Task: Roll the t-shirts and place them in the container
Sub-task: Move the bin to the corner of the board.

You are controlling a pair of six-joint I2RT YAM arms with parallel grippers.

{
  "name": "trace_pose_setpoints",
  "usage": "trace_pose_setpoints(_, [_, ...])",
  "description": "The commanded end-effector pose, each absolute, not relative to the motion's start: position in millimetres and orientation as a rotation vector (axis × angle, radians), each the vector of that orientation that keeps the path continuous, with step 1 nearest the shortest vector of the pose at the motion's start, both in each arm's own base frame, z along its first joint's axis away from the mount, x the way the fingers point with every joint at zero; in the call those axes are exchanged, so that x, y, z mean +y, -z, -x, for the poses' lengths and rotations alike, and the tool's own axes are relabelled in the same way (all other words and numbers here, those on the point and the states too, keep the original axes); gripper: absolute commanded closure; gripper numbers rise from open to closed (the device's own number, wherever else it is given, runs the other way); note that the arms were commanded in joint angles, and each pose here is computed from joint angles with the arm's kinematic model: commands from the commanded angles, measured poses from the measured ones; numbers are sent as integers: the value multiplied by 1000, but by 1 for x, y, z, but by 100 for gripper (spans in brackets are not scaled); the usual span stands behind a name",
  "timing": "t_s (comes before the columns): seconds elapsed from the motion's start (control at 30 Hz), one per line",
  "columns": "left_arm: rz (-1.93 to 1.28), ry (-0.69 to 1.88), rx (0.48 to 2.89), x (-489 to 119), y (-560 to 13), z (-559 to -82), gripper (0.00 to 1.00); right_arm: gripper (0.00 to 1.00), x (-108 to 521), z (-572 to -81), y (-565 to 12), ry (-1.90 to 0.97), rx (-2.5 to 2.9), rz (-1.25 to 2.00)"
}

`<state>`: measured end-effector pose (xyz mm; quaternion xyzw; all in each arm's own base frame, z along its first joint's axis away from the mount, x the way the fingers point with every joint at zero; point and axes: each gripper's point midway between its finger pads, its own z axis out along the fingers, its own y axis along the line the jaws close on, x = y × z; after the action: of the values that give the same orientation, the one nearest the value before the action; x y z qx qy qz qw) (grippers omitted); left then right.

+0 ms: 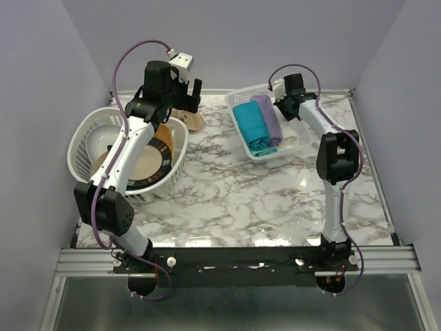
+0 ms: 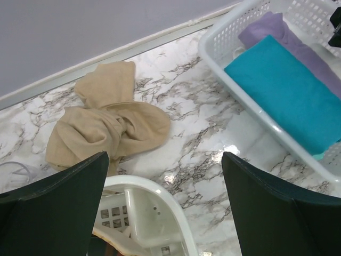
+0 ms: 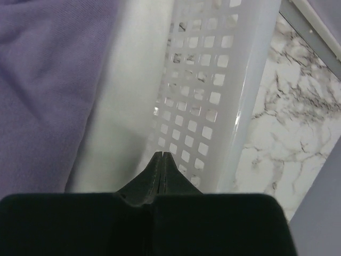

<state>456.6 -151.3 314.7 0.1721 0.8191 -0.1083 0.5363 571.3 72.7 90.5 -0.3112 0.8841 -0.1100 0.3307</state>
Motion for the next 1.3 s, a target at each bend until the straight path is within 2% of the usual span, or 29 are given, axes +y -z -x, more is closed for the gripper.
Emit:
trace_pose_setpoints(0.0, [-431, 301, 1943, -163, -316, -458, 1, 99, -5, -577, -69, 485, 2385, 710])
trace_pose_setpoints(0.4, [-476, 302, 1958, -174, -307, -457, 1, 99, -149, -573, -67, 723, 2426, 490])
trace_pose_setpoints(0.57, [-487, 299, 1963, -177, -304, -457, 1, 99, -189, -564, -62, 848, 2441, 467])
trace_pose_setpoints(1.27, [-500, 301, 1972, -177, -297, -450, 1, 99, -265, -517, -65, 1077, 2492, 422])
